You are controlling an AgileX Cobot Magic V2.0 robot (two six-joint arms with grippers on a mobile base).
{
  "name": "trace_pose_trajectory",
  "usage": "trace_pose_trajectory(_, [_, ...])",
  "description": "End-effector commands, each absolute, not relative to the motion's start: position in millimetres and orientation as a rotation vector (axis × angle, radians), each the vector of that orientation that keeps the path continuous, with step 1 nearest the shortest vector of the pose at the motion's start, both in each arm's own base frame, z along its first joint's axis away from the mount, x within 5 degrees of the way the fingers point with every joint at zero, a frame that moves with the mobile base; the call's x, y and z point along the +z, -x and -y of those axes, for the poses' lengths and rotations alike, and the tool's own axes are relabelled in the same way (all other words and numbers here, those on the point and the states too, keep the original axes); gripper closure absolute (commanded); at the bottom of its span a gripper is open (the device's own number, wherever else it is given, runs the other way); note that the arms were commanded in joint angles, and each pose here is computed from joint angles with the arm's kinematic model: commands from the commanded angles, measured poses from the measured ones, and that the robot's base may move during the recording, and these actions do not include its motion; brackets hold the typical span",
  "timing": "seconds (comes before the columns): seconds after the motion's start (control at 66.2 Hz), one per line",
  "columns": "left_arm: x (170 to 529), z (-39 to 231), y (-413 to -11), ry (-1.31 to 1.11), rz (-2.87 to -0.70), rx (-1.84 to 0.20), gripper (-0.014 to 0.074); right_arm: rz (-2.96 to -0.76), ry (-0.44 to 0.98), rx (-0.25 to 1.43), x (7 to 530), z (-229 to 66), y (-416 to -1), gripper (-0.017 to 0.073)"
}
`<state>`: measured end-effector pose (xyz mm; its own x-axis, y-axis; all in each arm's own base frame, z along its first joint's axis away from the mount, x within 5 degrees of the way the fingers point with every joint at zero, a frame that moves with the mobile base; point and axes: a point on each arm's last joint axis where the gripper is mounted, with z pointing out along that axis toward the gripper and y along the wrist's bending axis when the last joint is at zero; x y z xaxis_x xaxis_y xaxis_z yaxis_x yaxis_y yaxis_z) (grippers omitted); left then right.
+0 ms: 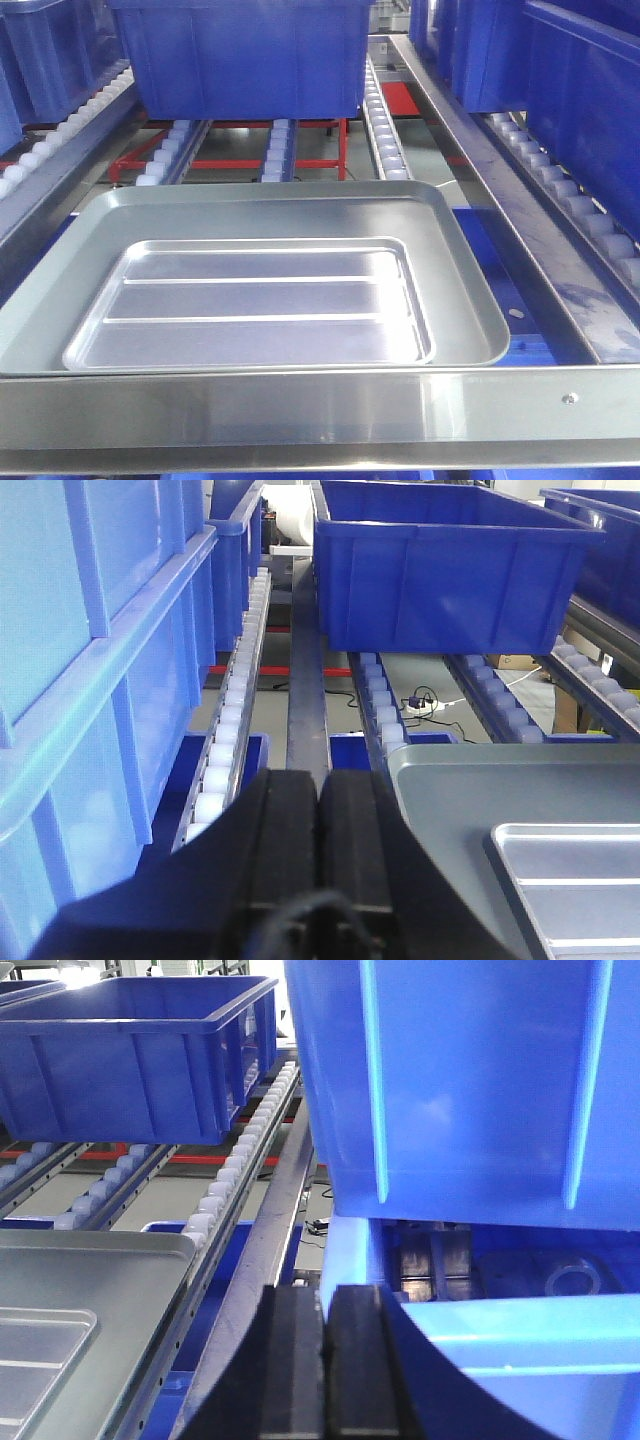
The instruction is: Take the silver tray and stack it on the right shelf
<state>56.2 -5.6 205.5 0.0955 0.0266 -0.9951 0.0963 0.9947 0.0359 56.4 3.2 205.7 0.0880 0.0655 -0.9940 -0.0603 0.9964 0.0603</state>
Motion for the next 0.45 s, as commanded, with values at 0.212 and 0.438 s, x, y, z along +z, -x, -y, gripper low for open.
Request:
trace_pose_trajectory(0.212, [205.6,5.2,-55.5,-0.084,-1.401,-0.06,0.0683,-1.382,0.004,0.086,214.1,-3.3,-53.8,0.0503])
trace_pose_trajectory(0.438, [205.6,5.2,-55.5,-0.084,-1.401,-0.06,0.0683,-1.382,0.004,0.086,214.1,-3.3,-53.8,0.0503])
